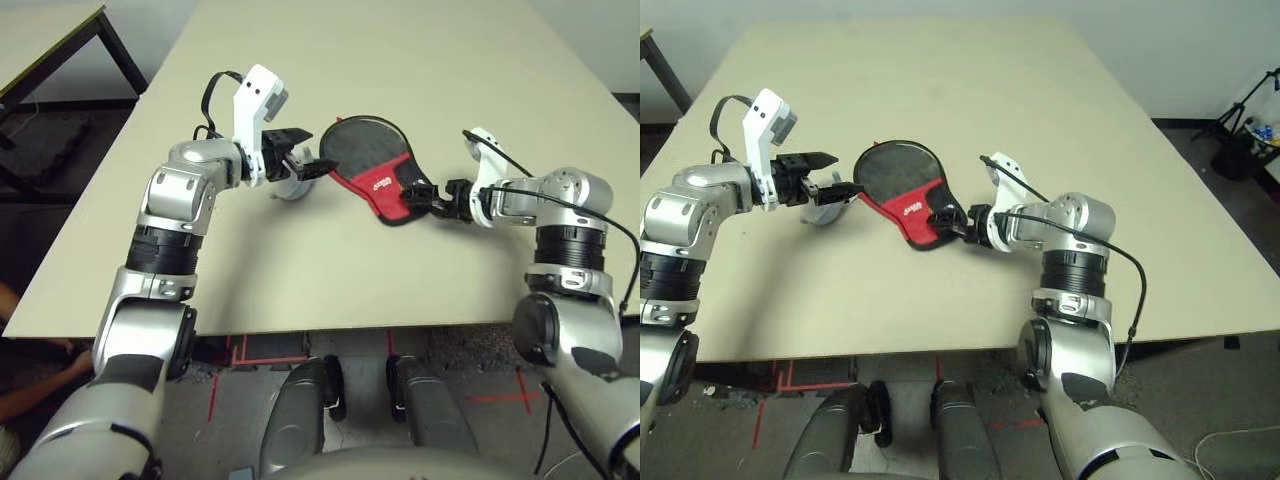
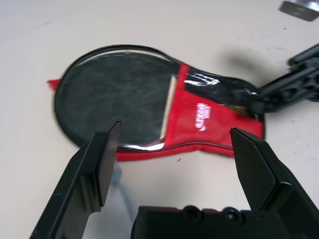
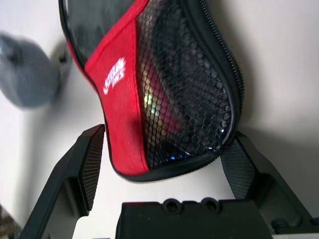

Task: Store the ping-pong paddle in its case and zip it.

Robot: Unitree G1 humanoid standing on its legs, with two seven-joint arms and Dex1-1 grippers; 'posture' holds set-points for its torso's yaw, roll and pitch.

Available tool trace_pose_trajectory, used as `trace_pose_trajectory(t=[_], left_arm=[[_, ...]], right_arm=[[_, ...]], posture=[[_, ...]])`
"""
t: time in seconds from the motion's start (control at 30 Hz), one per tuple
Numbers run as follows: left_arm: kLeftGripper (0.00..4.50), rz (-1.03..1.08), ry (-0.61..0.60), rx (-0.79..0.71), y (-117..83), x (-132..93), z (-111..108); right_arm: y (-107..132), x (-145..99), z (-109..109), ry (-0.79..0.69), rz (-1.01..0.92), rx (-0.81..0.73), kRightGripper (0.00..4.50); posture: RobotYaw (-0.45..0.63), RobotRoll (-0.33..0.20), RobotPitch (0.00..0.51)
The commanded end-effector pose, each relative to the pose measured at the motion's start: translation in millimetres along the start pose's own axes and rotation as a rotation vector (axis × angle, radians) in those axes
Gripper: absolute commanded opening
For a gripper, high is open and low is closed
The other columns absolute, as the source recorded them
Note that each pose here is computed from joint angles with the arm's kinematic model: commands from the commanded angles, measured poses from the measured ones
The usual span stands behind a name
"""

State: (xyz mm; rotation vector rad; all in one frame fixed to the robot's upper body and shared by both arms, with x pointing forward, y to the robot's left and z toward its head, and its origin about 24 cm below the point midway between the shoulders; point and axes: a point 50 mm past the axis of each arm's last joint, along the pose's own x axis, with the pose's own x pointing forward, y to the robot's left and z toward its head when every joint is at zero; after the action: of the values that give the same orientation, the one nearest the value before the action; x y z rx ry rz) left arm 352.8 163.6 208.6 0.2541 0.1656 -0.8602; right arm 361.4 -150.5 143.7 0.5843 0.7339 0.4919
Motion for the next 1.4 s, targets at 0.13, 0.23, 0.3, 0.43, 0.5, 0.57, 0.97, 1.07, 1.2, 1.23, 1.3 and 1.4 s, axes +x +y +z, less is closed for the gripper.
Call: trace_pose_trajectory(t=[0.13, 0.23, 0.3, 0.43, 0.5, 0.57, 0.97, 1.07, 1.2, 1.23, 1.3, 1.4], left_arm=[[4.50, -0.011, -0.003, -0.019, -3, 7, -3], [4.50, -0.015, -0.004, -0.023, -4, 8, -3], [4.50, -0.018, -0.004, -0.027, -5, 8, -4], [4.50, -0.024, -0.005, -0.031, -6, 9, -5], [4.50, -0.022, -0.005, -0.032, -6, 10, -6], [4.50, -0.023, -0.004, -0.036, -7, 10, -8], [4.50, -0.029, 0.006, -0.042, -11, 13, -14], [4.50, -0.037, 0.003, -0.039, -12, 14, -13], [4.50, -0.043, 0.005, -0.032, -12, 15, -12], [4.50, -0.043, 0.004, -0.031, -11, 16, -12], [4.50, -0.047, 0.004, -0.031, -11, 17, -12], [4.50, -0.056, 0.006, -0.031, -11, 19, -13]], right_arm=[[-5, 17, -5, -0.043, -0.028, 0.085, 4.33], [-7, 19, -10, -0.030, -0.041, 0.087, 3.62], [-10, 19, -13, -0.019, -0.064, 0.086, 3.01], [-12, 17, -20, 0.011, -0.077, 0.072, 1.77], [-11, 15, -23, 0.027, -0.081, 0.070, 1.10], [-9, 10, -29, 0.069, -0.083, 0.065, 0.48], [2, -32, -86, 0.168, 0.062, -0.006, 0.01], [1, -49, -104, 0.215, 0.080, -0.030, 0.01], [4, -73, -124, 0.240, 0.034, 0.027, 0.01], [5, -78, -131, 0.248, 0.018, 0.043, 0.01], [6, -86, -145, 0.259, 0.004, 0.040, 0.01], [7, -95, -161, 0.277, -0.015, 0.041, 0.01]], posture=[[0.03, 0.000, 0.178], [0.03, 0.000, 0.187], [0.02, 0.000, 0.190], [0.02, 0.000, 0.198], [0.01, 0.000, 0.204], [0.01, 0.000, 0.214], [-0.02, 0.000, 0.208], [-0.03, 0.000, 0.208], [-0.05, 0.000, 0.211], [-0.06, 0.000, 0.212], [-0.07, 0.000, 0.214], [-0.08, 0.000, 0.214]])
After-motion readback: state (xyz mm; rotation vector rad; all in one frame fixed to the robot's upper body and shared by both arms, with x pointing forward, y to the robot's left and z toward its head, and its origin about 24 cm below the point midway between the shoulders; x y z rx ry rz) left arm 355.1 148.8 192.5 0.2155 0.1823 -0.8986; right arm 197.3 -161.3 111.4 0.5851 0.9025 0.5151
